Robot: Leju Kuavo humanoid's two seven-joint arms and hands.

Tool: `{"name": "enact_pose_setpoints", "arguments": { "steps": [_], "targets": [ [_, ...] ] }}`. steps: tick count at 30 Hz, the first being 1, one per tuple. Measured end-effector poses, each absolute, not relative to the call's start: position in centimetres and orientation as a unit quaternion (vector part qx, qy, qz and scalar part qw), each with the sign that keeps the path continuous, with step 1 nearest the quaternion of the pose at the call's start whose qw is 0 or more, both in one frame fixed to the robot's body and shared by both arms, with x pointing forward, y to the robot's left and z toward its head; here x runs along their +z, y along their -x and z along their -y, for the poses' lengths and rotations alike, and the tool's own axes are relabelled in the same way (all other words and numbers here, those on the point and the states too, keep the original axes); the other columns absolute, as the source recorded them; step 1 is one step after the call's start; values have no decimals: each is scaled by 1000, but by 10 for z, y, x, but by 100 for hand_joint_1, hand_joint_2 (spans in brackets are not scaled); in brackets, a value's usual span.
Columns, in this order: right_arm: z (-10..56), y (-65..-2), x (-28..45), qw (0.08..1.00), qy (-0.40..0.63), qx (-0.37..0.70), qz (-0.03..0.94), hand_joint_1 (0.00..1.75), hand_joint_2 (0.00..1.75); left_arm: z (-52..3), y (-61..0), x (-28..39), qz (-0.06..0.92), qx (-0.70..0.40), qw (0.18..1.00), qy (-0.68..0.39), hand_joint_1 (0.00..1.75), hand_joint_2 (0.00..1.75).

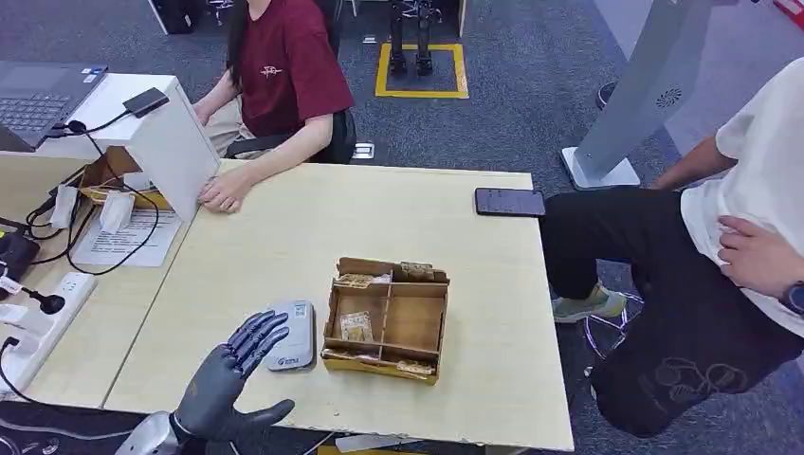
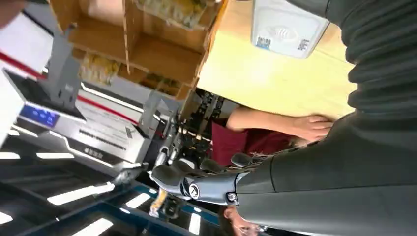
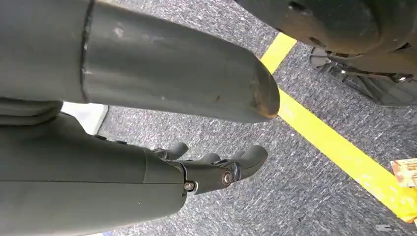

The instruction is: Pass the card to the sensor for recognition and then transmit it.

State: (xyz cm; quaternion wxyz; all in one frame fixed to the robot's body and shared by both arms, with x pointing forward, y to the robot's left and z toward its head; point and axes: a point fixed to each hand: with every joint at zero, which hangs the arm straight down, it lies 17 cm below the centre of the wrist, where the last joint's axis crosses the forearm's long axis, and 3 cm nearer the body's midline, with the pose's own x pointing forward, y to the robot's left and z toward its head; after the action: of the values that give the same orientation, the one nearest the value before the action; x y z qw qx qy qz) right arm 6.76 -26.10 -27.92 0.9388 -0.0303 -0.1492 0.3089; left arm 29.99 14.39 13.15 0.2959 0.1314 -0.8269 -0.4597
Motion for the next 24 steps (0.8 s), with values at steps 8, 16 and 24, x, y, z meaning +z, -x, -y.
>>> {"name": "enact_pose_setpoints", "arguments": {
  "steps": [8,16,24],
  "targets": [
    [261,-67,-279,938,30,311,149,0,0,-140,-297,112,804,-503,286,-141,0,175],
    [261,-67,-279,936,30,320,147,0,0,-135,-310,99,782,-538,264,-171,0,175],
    [260,-72,-279,933,30,324,152,0,0,-111,-327,110,788,-536,242,-181,0,175]
  ]
}}
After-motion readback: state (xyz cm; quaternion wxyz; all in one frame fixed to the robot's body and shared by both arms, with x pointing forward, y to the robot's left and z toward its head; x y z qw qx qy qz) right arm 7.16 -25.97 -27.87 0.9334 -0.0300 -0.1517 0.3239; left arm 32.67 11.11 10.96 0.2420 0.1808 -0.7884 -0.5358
